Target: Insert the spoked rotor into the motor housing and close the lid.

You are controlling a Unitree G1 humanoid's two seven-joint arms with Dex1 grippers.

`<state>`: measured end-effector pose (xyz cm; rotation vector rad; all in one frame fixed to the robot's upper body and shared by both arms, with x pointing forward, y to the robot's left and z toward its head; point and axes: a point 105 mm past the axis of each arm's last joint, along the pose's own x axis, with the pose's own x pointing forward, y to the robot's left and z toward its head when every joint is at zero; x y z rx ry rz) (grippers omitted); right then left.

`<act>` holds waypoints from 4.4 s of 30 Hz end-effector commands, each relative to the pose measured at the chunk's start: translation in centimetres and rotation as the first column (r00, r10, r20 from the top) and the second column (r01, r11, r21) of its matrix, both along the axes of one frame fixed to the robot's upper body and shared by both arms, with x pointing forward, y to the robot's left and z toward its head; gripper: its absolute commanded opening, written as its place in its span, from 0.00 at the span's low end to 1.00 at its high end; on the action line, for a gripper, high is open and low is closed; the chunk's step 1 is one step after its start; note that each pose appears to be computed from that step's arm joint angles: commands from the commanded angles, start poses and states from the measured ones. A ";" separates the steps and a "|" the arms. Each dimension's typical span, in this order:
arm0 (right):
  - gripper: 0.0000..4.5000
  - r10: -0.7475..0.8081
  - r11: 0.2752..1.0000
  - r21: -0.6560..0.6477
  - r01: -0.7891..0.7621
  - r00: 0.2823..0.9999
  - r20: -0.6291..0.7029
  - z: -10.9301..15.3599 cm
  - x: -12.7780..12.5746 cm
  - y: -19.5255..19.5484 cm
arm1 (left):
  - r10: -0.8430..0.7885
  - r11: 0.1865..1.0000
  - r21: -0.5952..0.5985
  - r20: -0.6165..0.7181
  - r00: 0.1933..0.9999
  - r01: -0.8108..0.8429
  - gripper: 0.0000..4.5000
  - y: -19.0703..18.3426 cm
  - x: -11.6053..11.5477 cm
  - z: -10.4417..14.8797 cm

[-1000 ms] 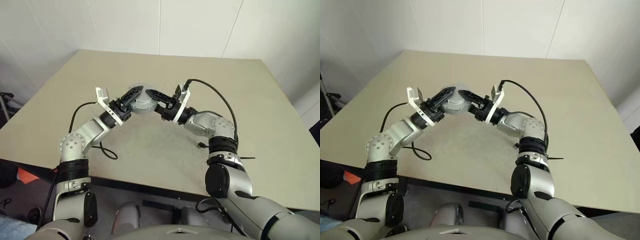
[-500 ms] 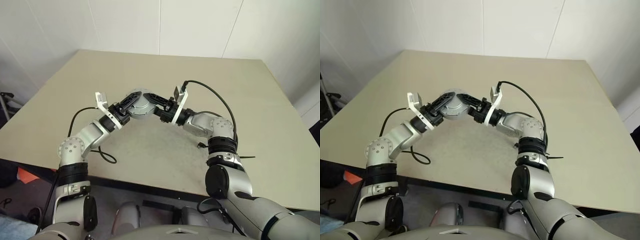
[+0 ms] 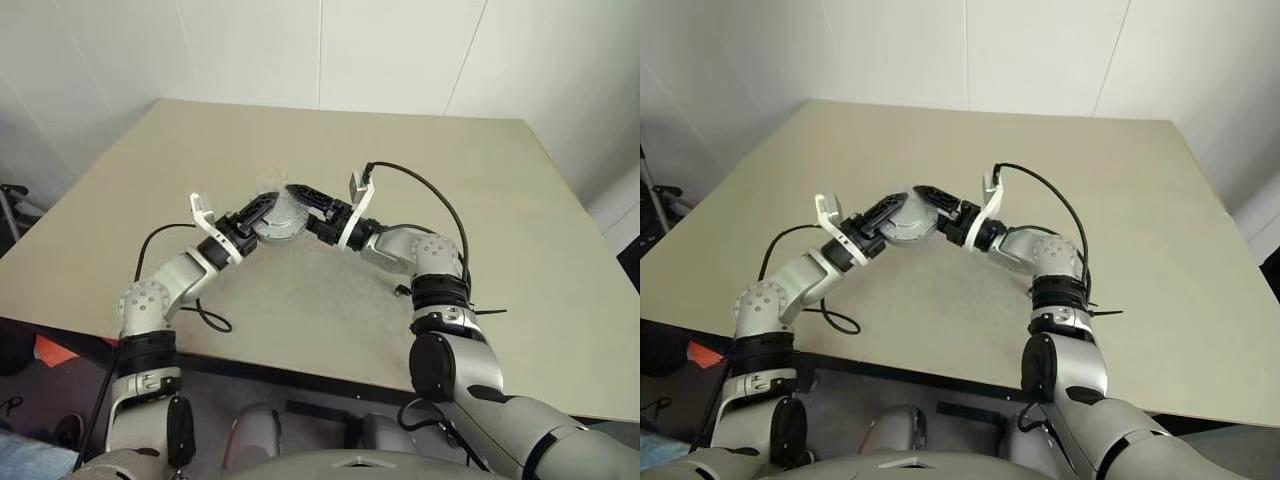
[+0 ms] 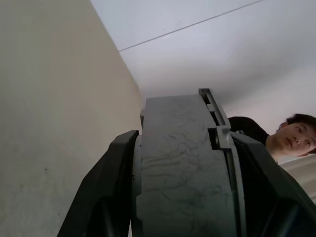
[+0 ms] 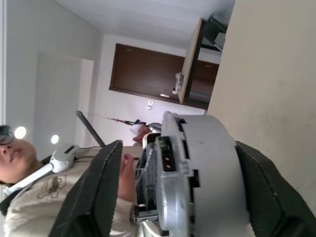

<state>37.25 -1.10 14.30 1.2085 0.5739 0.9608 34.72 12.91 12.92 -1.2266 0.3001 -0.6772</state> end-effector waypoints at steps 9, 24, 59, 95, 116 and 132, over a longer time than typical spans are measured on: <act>0.99 -0.166 0.982 -0.077 0.172 0.983 0.082 0.3 2.4 -1.4 | 0.451 0.890 0.053 0.046 0.891 -0.453 0.54 9.6 2.1 -0.3; 0.99 -0.122 0.989 -0.068 0.131 0.984 0.130 0.8 1.8 -1.0 | 0.579 0.815 0.123 -0.128 0.805 -0.566 0.54 12.4 3.1 -4.8; 1.00 0.224 0.735 -0.525 0.430 0.577 0.785 3.0 2.7 -4.3 | 0.184 0.451 0.665 0.583 0.791 -0.595 1.00 11.8 -0.6 5.5; 1.00 0.190 0.555 -0.608 0.568 0.625 0.757 0.2 4.1 -15.1 | -0.209 0.397 0.846 0.462 0.862 -0.356 1.00 4.1 -1.6 -0.7; 1.00 0.192 0.573 -0.615 0.541 0.641 0.743 -0.2 4.1 -14.2 | -0.188 0.397 0.840 0.469 0.863 -0.371 1.00 4.3 -1.9 -0.4; 1.00 0.147 0.582 -0.599 0.550 0.653 0.743 -0.5 4.3 -13.8 | -0.160 0.379 0.841 0.470 0.868 -0.386 1.00 4.4 -2.0 -0.1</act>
